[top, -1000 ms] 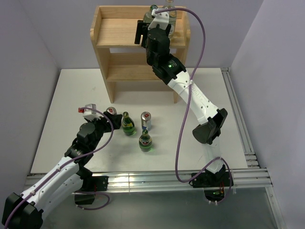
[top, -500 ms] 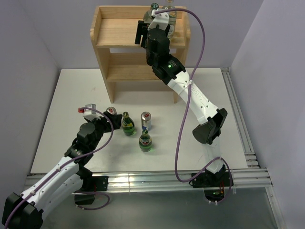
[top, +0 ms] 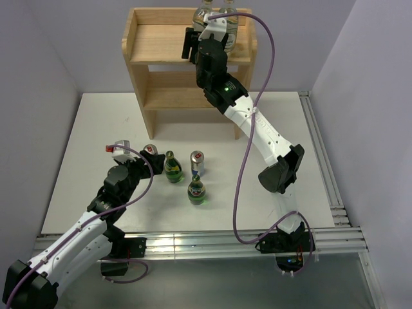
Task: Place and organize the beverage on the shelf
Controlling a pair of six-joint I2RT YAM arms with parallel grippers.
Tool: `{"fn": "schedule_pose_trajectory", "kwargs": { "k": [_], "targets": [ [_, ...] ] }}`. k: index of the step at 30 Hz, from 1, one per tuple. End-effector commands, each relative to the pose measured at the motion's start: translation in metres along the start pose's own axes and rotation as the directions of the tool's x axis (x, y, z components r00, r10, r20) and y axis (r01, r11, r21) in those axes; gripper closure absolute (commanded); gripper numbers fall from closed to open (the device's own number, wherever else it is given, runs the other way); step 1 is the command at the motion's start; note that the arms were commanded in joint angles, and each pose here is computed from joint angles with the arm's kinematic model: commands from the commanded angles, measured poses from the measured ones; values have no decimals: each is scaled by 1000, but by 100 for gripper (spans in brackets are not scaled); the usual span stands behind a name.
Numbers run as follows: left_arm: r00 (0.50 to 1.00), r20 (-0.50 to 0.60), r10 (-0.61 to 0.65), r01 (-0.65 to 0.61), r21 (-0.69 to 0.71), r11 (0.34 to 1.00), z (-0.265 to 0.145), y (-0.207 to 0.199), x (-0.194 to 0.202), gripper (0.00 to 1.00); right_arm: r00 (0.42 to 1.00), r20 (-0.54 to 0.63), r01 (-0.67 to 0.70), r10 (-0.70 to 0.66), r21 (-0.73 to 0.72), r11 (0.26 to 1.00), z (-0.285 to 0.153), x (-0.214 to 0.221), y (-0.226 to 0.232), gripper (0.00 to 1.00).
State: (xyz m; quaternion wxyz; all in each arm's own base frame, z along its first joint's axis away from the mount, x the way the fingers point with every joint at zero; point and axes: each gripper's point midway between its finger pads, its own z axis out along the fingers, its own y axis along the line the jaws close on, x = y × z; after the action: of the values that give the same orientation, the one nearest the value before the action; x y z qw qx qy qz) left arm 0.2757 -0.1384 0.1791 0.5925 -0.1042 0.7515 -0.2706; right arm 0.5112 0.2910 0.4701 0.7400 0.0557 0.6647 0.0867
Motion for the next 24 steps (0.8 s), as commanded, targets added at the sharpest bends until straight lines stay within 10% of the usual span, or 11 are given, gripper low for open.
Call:
{"fn": "schedule_pose_trajectory", "kwargs": {
  "k": [1,24],
  "targets": [
    [1000,27,-10,10,24,1000,1,-7,-7,4,995,-73,66,-62,44,997,7,33,-10,37],
    [1000,25,-9,9,21,1000,2,-6,-7,4,991,-111,82,-77,45,996,11,56,-11,20]
  ]
}}
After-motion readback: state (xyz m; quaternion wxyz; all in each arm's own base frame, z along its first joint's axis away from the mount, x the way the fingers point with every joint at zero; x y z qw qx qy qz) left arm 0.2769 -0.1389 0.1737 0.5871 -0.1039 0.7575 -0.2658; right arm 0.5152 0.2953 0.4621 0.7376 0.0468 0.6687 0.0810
